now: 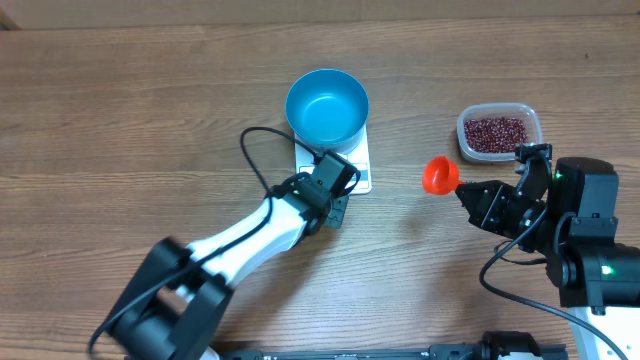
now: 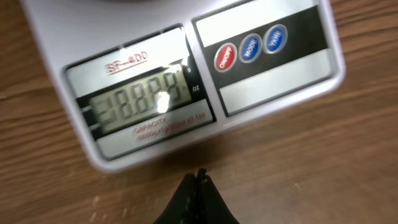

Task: Scoop item into bowl and weigh 150g on scale
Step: 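Lift the left gripper off the scale and pull it back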

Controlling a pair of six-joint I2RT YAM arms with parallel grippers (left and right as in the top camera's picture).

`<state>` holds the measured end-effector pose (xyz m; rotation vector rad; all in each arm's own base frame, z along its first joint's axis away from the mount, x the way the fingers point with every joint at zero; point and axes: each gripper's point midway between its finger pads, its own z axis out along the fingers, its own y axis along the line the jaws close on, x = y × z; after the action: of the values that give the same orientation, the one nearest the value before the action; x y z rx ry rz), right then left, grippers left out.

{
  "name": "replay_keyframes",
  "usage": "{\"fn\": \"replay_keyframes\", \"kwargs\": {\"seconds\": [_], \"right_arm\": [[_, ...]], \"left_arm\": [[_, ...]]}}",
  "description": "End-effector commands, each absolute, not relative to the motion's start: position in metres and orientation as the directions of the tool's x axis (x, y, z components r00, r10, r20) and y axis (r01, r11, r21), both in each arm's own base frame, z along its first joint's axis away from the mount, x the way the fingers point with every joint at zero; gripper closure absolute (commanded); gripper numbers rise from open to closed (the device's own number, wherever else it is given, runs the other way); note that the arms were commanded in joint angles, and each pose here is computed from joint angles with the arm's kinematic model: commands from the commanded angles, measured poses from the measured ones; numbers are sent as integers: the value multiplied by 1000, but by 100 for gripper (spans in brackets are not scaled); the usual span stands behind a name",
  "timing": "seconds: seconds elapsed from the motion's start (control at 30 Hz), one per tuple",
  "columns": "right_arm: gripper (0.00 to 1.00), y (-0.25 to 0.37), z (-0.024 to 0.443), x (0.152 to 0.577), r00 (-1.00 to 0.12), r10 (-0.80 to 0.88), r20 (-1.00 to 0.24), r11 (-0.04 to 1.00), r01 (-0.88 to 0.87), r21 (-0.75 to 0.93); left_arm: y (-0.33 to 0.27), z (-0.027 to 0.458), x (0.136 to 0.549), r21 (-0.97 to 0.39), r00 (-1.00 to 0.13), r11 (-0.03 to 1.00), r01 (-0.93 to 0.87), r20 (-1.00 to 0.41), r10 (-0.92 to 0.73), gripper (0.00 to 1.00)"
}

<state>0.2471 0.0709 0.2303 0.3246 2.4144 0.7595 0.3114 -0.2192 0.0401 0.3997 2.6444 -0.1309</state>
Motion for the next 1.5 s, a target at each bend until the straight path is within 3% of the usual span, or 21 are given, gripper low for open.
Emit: {"fn": "replay_keyframes", "kwargs": {"seconds": [0.0, 0.03, 0.07, 0.1, 0.67, 0.97, 1.13, 1.47], "right_arm": [[96, 71, 246, 250, -780, 379, -498, 812, 22, 583], [96, 71, 246, 250, -780, 379, -498, 812, 22, 583], [96, 71, 246, 250, -780, 379, -498, 812, 22, 583], [96, 71, 246, 250, -780, 379, -498, 812, 22, 583], [96, 71, 247, 251, -776, 379, -504, 812, 18, 583], [96, 71, 247, 251, -776, 379, -504, 812, 18, 583], [96, 71, 247, 251, -776, 379, -504, 812, 18, 583], [96, 71, 244, 248, -786, 379, -489, 812, 29, 583]], "left_arm": [[-218, 83, 309, -71, -824, 952, 297, -523, 218, 83], [-216, 91, 305, -77, -821, 951, 299, -528, 215, 54], [-213, 99, 302, -81, -818, 950, 300, -534, 213, 14], [-211, 107, 299, -84, -814, 950, 301, -541, 210, 0], [-173, 184, 264, 17, -685, 910, 413, -653, 323, 1], [-147, 206, 253, 24, -667, 928, 371, -689, 284, 0], [-149, 232, 259, -8, -589, 907, 421, -763, 267, 0], [-151, 225, 263, 15, -587, 892, 452, -747, 310, 0]]}}
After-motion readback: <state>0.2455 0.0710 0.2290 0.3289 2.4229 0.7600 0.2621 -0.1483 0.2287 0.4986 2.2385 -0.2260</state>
